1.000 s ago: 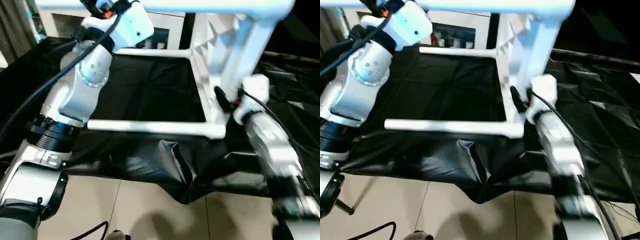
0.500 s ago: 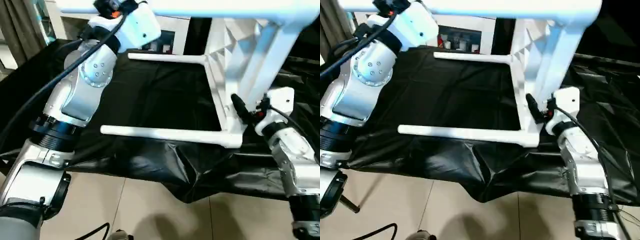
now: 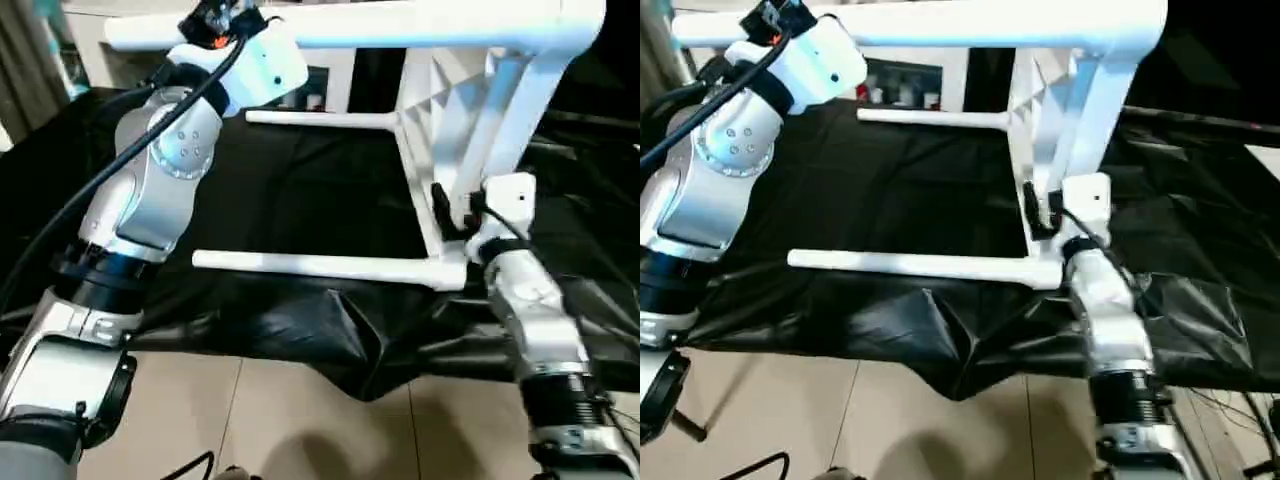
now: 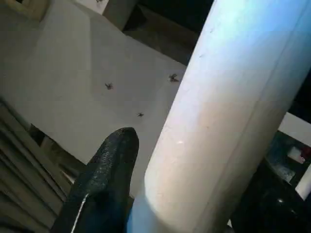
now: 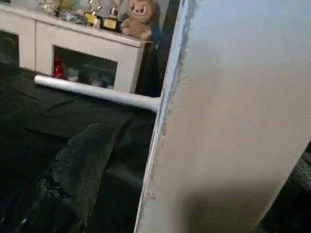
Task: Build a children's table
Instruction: Flip table
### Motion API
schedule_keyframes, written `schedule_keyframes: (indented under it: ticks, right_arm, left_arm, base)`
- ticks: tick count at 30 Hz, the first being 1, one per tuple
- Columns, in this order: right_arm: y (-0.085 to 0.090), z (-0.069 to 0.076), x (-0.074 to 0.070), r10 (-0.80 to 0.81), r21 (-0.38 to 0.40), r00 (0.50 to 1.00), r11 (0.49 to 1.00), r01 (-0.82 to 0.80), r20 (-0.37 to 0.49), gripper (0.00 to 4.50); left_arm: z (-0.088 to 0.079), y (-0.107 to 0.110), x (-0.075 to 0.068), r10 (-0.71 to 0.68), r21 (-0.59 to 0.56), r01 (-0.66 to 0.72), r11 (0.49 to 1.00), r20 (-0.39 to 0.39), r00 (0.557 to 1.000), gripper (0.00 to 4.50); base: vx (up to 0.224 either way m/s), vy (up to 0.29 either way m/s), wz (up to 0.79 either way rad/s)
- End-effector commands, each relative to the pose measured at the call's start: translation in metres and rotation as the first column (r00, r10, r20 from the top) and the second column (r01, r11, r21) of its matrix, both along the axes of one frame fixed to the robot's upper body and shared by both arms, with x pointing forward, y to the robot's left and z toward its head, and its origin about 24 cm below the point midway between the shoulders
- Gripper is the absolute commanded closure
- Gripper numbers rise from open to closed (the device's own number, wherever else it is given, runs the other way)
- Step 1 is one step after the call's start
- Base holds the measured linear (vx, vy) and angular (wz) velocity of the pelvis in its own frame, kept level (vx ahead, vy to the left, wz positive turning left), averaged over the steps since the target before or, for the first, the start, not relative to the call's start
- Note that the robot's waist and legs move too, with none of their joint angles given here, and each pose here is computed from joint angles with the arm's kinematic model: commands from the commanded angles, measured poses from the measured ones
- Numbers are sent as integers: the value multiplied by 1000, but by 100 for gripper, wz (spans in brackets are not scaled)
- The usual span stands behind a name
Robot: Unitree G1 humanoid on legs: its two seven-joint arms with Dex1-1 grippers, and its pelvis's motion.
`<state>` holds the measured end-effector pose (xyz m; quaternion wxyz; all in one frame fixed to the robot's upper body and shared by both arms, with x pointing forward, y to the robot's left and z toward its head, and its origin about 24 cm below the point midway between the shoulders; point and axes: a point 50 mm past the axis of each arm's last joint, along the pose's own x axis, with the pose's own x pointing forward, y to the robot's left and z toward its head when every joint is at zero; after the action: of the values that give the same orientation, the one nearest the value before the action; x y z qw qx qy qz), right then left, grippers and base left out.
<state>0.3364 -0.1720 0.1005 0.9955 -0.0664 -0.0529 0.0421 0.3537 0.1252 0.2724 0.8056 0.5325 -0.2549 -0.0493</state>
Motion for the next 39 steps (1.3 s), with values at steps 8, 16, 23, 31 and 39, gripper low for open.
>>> schedule_keyframes:
  ticks: [8,16,23,31,39]
  right_arm:
    - [30,12,-21,150,-39,967,989,-145,205,41]
    - [20,1,-34,57,37,975,997,-67,216,41]
    - [17,7,-41,41,31,954,998,-53,296,41]
    - [4,13,-42,-8,99,951,995,-24,310,41]
    - [8,22,-50,57,27,918,997,-73,392,41]
  left_arm:
    - [-23,-28,1,-85,-26,83,996,-134,987,220]
    - [-22,-25,4,-51,-51,44,998,-141,989,222]
    - [-21,-20,9,-3,-76,-8,997,-148,989,223]
    - [-23,-16,10,9,-79,-23,997,-170,985,225]
    - [-23,-7,12,54,-94,-71,993,-181,982,225]
  base:
    - [0,0,0]
    - [0,0,0]
    - [0,0,0]
    - [0,0,0]
    - [0,0,0]
